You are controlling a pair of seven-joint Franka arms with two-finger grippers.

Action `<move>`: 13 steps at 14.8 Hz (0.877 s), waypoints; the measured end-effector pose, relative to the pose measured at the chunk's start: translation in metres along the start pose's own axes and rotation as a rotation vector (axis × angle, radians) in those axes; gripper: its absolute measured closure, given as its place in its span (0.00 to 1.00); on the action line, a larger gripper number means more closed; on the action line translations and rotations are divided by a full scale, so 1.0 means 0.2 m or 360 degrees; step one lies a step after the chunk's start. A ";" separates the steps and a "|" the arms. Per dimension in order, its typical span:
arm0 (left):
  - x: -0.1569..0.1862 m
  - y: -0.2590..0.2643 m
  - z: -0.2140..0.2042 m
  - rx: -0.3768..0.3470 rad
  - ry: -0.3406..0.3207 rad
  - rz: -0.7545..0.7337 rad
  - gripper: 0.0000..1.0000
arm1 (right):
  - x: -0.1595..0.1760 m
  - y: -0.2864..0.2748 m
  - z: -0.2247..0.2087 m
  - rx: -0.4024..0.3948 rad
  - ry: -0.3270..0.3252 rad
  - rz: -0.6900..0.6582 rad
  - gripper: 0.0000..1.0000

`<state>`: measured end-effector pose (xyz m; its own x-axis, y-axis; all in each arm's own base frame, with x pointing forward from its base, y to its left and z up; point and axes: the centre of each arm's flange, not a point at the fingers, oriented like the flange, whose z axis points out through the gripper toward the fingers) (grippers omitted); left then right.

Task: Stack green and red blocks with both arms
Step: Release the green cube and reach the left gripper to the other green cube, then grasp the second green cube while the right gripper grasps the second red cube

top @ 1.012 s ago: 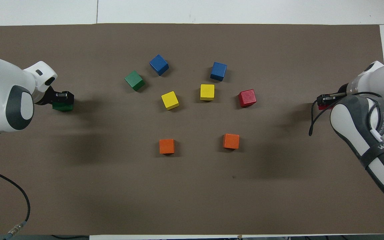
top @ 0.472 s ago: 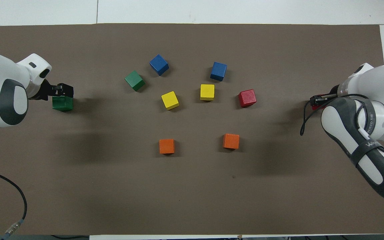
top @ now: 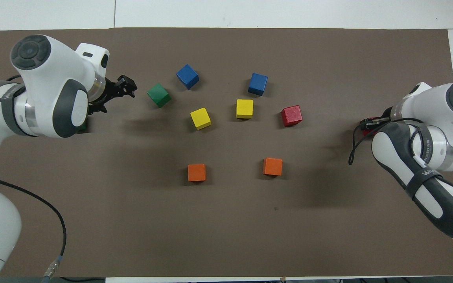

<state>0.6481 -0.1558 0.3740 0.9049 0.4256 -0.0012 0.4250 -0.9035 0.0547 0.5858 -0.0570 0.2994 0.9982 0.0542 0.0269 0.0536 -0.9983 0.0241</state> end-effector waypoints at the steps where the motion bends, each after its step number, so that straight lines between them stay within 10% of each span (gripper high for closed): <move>1: -0.03 0.09 0.01 0.0000 -0.0005 -0.0041 0.00 | 0.00 0.00 0.01 0.0001 -0.0004 0.0000 0.45; 9: -0.05 0.42 0.08 -0.0030 0.0006 -0.0179 0.00 | 0.00 0.00 0.01 0.0001 -0.0006 0.0000 0.44; 13: -0.02 0.43 0.12 -0.0063 0.0067 -0.0195 0.00 | 0.03 0.00 -0.03 -0.0003 0.0022 -0.0004 0.10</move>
<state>0.6814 -0.2370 0.3552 0.8442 0.5350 0.0318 0.5302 -0.8424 0.0963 0.5906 -0.0559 0.3050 0.9976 0.0567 0.0407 0.0557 -0.9981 0.0259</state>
